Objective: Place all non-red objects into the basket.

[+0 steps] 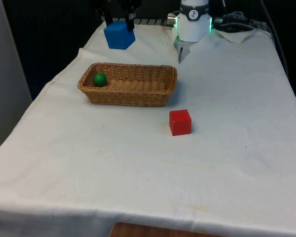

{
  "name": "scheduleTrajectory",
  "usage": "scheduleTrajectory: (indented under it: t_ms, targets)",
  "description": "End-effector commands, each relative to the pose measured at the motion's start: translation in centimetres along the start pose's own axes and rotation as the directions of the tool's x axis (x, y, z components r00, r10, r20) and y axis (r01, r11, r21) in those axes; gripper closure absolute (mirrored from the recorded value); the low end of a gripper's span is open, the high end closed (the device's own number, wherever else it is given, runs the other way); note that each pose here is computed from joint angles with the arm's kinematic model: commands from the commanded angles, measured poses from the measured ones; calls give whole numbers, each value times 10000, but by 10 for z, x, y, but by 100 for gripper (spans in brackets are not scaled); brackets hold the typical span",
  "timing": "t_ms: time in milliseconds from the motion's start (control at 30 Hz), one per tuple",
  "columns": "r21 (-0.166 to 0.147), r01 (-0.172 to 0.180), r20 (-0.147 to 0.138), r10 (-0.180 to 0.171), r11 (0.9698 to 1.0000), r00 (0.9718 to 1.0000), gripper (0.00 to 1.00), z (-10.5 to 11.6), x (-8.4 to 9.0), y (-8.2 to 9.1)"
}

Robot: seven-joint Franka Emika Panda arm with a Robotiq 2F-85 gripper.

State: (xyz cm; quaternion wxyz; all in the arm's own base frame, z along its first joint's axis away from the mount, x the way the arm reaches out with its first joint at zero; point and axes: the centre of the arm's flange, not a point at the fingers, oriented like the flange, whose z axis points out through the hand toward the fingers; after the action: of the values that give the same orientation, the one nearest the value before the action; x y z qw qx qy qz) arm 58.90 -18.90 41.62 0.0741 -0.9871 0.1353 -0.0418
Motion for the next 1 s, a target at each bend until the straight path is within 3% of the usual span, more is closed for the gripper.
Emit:
scheduleTrajectory:
  t_ms: [0, 133, 167, 200, 367, 433, 500, 633, 667, 700, 900, 933, 967]
  targets:
    - [-180, 115, -137, -117, 9998, 9998, 49, 0, -2, -1]
    - [-346, 313, -123, -317, 9989, 9994, 49, 3, -4, -1]
    - [-226, 252, 30, -251, 9994, 9997, 49, 4, -3, 0]
    - [-417, 405, -117, -411, 9983, 9991, 49, 6, -6, -1]
    - [-606, 599, -112, -607, 9964, 9981, 49, 15, -16, -1]
    - [-491, 568, 26, -568, 9972, 9984, 49, 16, -14, -1]
    - [-643, 626, -128, -635, 9960, 9979, 49, 19, -23, 1]
    - [-632, 658, -195, -671, 9958, 9976, 49, 25, -36, 4]
    - [-555, 634, -65, -639, 9964, 9979, 49, 27, -32, 3]
    - [-631, 663, -215, -678, 9958, 9975, 49, 26, -38, 5]
    - [-603, 699, -360, -721, 9957, 9967, 49, 35, -55, 9]
    - [-517, 668, -225, -681, 9964, 9974, 49, 35, -51, 8]
    - [-590, 707, -371, -729, 9958, 9966, 49, 36, -58, 10]
